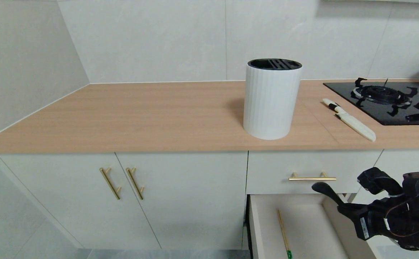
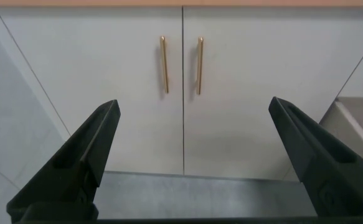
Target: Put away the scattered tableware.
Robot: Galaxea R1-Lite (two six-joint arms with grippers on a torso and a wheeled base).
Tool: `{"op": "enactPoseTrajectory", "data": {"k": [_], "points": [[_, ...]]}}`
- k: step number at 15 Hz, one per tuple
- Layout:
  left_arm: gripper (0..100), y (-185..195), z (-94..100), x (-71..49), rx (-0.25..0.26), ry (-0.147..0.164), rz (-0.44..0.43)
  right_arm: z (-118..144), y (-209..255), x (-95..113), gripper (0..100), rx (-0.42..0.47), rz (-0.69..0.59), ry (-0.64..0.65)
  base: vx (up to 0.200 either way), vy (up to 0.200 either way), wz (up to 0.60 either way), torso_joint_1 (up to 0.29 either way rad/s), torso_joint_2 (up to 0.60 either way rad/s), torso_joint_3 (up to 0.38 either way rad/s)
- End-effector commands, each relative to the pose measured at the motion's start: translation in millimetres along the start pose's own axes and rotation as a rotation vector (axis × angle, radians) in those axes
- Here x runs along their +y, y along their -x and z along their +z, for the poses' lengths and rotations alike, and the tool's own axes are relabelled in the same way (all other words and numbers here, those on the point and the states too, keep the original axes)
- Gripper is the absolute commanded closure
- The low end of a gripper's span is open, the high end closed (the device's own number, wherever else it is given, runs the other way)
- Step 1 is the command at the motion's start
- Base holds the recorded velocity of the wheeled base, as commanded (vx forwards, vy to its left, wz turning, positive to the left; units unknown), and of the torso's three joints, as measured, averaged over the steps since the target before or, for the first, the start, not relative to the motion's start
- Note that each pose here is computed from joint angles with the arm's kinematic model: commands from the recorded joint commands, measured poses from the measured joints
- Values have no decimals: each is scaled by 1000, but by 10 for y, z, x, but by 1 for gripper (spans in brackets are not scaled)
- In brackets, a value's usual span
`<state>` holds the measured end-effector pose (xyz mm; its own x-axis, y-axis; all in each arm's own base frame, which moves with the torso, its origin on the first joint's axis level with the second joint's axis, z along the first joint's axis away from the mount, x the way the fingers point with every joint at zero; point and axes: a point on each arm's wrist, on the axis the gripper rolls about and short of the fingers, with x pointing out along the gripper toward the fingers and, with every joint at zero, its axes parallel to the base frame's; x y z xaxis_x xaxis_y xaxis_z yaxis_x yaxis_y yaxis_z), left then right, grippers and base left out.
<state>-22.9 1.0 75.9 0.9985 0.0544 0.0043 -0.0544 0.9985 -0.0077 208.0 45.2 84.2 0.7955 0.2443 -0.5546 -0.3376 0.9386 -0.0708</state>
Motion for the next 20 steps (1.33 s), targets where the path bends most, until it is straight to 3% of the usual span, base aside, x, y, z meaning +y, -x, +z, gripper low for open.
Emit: {"op": "enactPoseTrajectory", "data": {"k": [1, 6, 13, 20], "points": [[0, 0, 1, 0, 0, 0, 1, -72, -86, 55, 100, 51, 25, 10, 0, 0, 0, -193, 471, 305], [0, 0, 1, 0, 0, 0, 1, -172, -231, 66, 100, 116, 35, 6, 0, 0, 0, -168, 470, 298], [0, 0, 1, 0, 0, 0, 1, -256, -390, 66, 100, 112, 30, 5, 0, 0, 0, -115, 439, 320], [0, 0, 1, 0, 0, 0, 2, -363, -558, 59, 100, 83, -8, 2, 0, 0, 0, -9, 56, 39]]}}
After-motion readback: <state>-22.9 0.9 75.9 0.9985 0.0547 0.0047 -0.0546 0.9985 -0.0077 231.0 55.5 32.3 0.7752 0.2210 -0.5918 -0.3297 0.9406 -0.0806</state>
